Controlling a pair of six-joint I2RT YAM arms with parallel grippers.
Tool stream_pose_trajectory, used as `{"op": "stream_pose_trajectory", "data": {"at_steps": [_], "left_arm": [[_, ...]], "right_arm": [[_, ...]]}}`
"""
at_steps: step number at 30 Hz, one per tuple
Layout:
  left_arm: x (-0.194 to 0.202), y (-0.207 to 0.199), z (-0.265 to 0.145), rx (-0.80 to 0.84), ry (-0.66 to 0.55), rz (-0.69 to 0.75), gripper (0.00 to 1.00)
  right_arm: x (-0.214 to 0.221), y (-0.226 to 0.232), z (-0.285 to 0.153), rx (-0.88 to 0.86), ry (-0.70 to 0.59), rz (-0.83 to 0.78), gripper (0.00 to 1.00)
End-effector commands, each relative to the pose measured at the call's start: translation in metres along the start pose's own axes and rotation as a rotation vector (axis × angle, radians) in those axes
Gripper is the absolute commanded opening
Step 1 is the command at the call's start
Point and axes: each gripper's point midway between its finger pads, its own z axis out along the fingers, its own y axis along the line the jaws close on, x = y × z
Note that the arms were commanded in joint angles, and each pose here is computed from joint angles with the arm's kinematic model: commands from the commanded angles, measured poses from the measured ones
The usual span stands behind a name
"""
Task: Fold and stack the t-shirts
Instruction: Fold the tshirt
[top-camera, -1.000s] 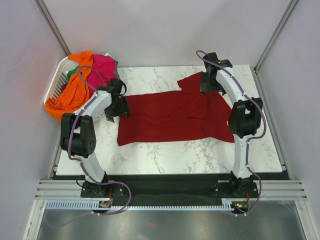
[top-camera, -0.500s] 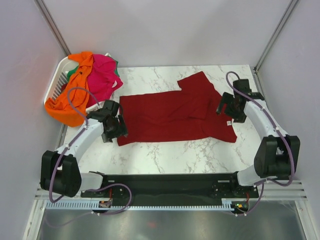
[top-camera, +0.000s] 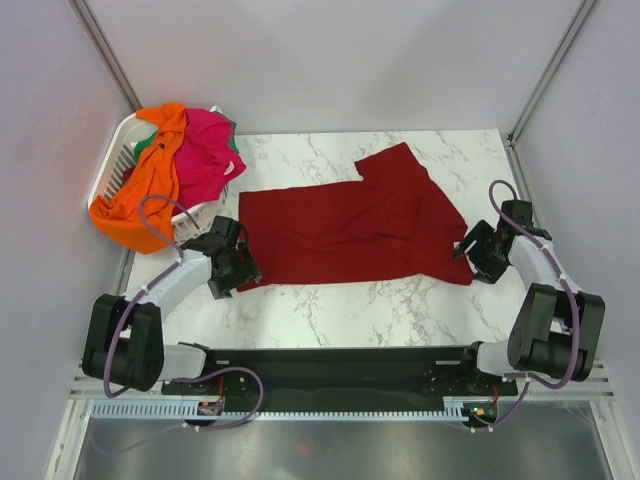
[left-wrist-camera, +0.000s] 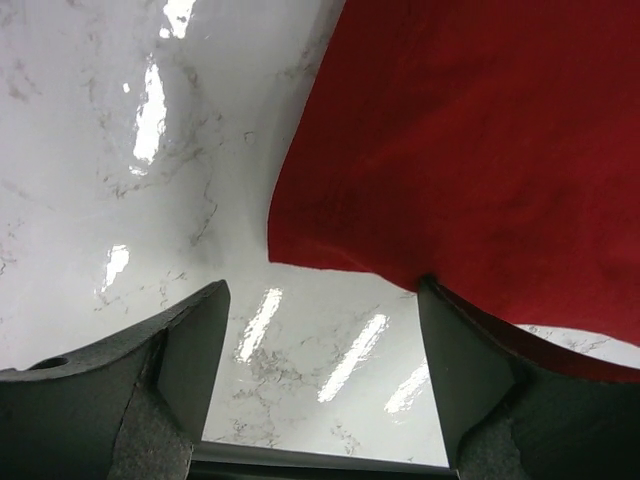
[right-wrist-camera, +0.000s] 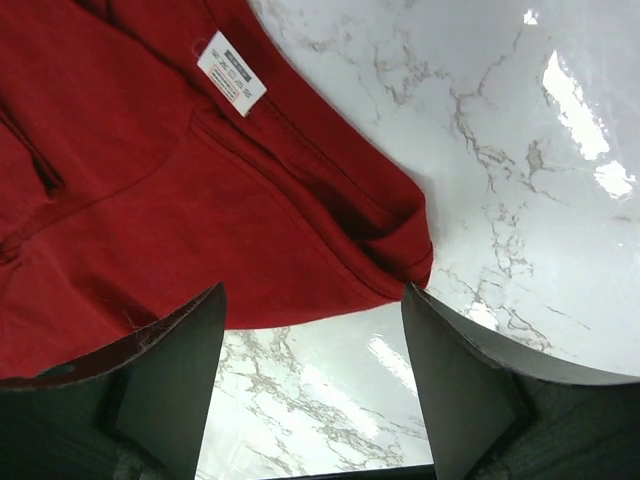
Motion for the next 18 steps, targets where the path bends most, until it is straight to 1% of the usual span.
{"op": "stream_pose_trajectory", "data": {"at_steps": [1, 10, 12, 13, 15, 16, 17, 18], "left_arm": [[-0.014, -0.012, 0.006, 0.036, -0.045, -0.041, 0.83], [-0.012, -0.012, 0.011, 0.040, -0.044, -0.041, 0.82], [-0.010, -0.011, 0.013, 0.038, -0.038, -0.039, 0.82], [-0.009, -0.011, 0.012, 0.039, -0.036, -0.036, 0.82], [-0.008, -0.010, 0.012, 0.038, -0.036, -0.036, 0.81], [-0.009, -0.010, 0.011, 0.040, -0.040, -0.036, 0.81], [-0.009, -0.010, 0.011, 0.042, -0.042, -0.037, 0.81], [-0.009, -0.010, 0.009, 0.046, -0.049, -0.037, 0.81]], "right_arm": [[-0.003, 0.007, 0.007, -0.044, -0.011, 0.015, 0.78], [0.018, -0.010, 0.016, -0.022, 0.000, 0.024, 0.78], [0.019, -0.012, 0.024, -0.013, 0.014, 0.022, 0.71], [0.018, -0.013, 0.027, -0.009, 0.016, 0.021, 0.61], [0.014, -0.012, 0.032, -0.013, 0.008, 0.022, 0.49], [0.009, -0.010, 0.033, -0.013, -0.003, 0.019, 0.39], [0.002, -0.012, 0.035, 0.000, -0.027, 0.014, 0.35], [-0.002, -0.015, 0.038, 0.024, -0.037, 0.012, 0.34]]}}
